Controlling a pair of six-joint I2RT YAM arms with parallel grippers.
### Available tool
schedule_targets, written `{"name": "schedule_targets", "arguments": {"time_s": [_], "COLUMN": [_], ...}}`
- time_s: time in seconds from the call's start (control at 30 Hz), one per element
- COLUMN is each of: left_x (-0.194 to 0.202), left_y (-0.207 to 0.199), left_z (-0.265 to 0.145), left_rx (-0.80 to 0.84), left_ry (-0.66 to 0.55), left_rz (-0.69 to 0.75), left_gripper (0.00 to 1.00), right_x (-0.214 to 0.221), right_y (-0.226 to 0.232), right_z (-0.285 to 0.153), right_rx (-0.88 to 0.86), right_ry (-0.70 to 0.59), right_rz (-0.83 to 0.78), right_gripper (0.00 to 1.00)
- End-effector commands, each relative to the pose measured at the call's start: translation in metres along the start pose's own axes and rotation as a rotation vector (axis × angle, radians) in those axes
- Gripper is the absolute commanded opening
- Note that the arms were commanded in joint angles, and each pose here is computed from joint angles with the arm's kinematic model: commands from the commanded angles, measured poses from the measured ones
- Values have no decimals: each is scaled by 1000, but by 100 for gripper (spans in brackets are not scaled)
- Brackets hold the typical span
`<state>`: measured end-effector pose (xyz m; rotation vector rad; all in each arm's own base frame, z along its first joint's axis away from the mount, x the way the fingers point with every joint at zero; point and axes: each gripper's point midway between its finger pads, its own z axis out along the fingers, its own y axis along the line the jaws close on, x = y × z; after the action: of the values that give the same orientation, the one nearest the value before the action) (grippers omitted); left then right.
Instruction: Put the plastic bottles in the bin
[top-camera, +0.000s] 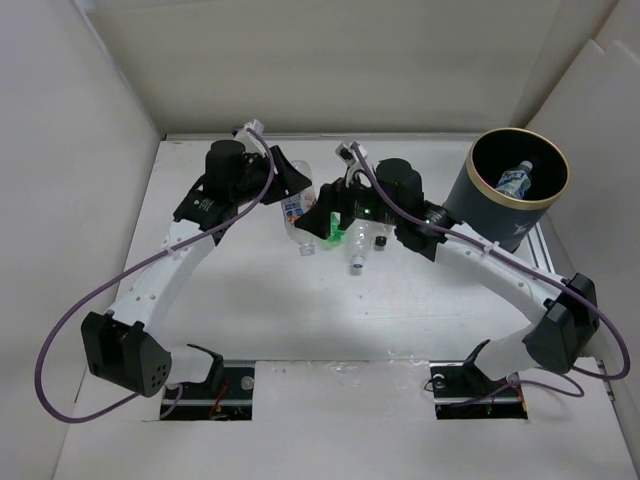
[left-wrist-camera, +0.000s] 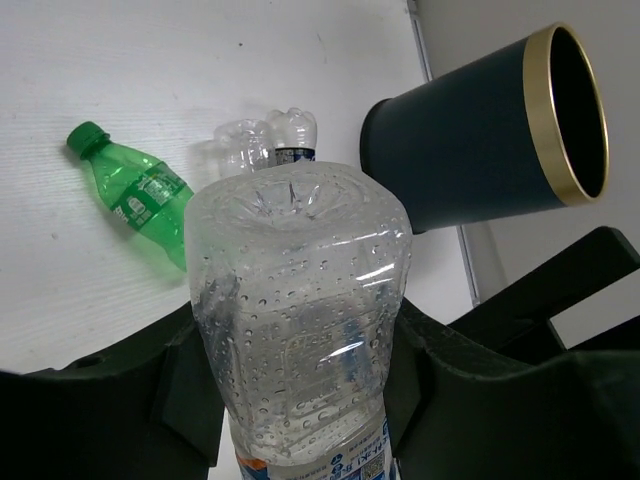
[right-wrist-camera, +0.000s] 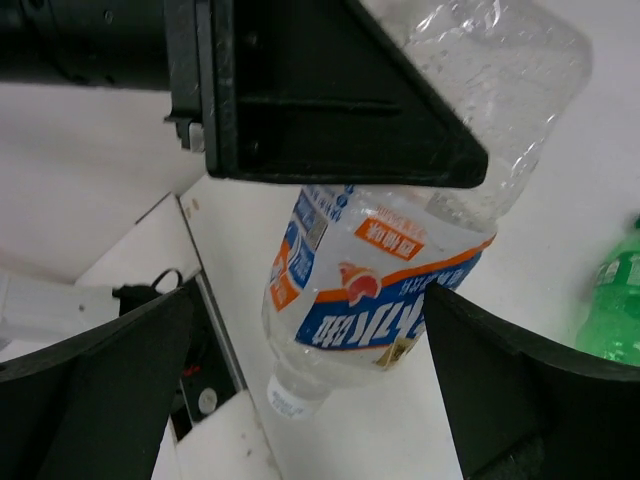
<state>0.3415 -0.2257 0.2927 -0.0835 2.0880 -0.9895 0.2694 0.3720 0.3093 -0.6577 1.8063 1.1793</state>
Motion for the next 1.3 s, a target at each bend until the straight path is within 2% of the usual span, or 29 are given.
{"name": "schedule_targets", "arguments": {"time_s": [0.0, 0.17, 0.2, 0.27, 0.53, 0.57, 0.6, 0.63, 0.67, 0.7, 0.73, 0.77, 0.8, 0.83, 0.9, 1.0, 1.03, 1.07, 1.13, 1.17, 1.23, 1.27], "left_x": [-12, -26, -31, -34, -36, -38, -38, -38, -39, -41, -44, -52, -53, -62, -76, -86, -89, -90, -82, -79, -70, -66], "left_y": [-54, -68, -66, -66, -81, -83, -83, -83, -84, -83, -87, -88, -86, -87, -87, -68, -64, -58, -42, -39, -28, -27], "left_z": [-30, -50, -51, -52, -55, -56, -56, -56, -56, -55, -59, -59, -58, -62, -67, -66, -68, -67, -62, -59, -51, -49], "left_rx": [198, 204, 184, 175, 244, 252, 252, 252, 257, 248, 263, 257, 248, 242, 206, 86, 53, 25, -27, -35, -50, -38], "left_ry": [-10, -65, -87, -97, -94, -103, -103, -103, -110, -118, -135, -171, -179, -207, -263, -302, -317, -323, -305, -296, -278, -264], "left_rz": [38, 54, 52, 62, 52, 56, 56, 56, 60, 58, 67, 71, 70, 71, 66, 56, 64, 67, 78, 75, 81, 82], "left_gripper": [0, 0, 0, 0, 0, 0, 1, 6, 18, 25, 38, 58, 90, 100, 100, 100, 100, 100, 100, 100, 100, 100], "right_x": [-54, -54, -57, -51, -18, -13, -16, -15, -11, -12, -11, -10, -12, -15, -29, -56, -76, -81, -105, -121, -136, -146], "right_y": [19, 8, -7, -14, -10, -8, -4, 0, 5, 8, 11, 13, 8, 3, -10, -59, -86, -106, -128, -157, -181, -205], "right_z": [15, 30, 28, 28, 49, 52, 52, 52, 56, 56, 56, 56, 55, 53, 42, 0, -31, -42, -86, -122, -165, -204], "right_rx": [18, 133, 217, 261, 191, 173, 155, 137, 101, 84, 68, 55, 65, 75, 122, 291, 375, 425, 520, 625, 746, 858], "right_ry": [-184, -219, -244, -241, -134, -117, -118, -110, -94, -97, -90, -83, -89, -95, -139, -200, -253, -263, -348, -402, -470, -532], "right_rz": [-46, -23, -15, -10, 18, 29, 27, 26, 25, 32, 31, 31, 42, 44, 45, 81, 103, 116, 143, 178, 203, 217], "right_gripper": [100, 100, 100, 100, 98, 81, 72, 60, 30, 23, 18, 11, 0, 0, 0, 0, 0, 0, 0, 0, 0, 0]}}
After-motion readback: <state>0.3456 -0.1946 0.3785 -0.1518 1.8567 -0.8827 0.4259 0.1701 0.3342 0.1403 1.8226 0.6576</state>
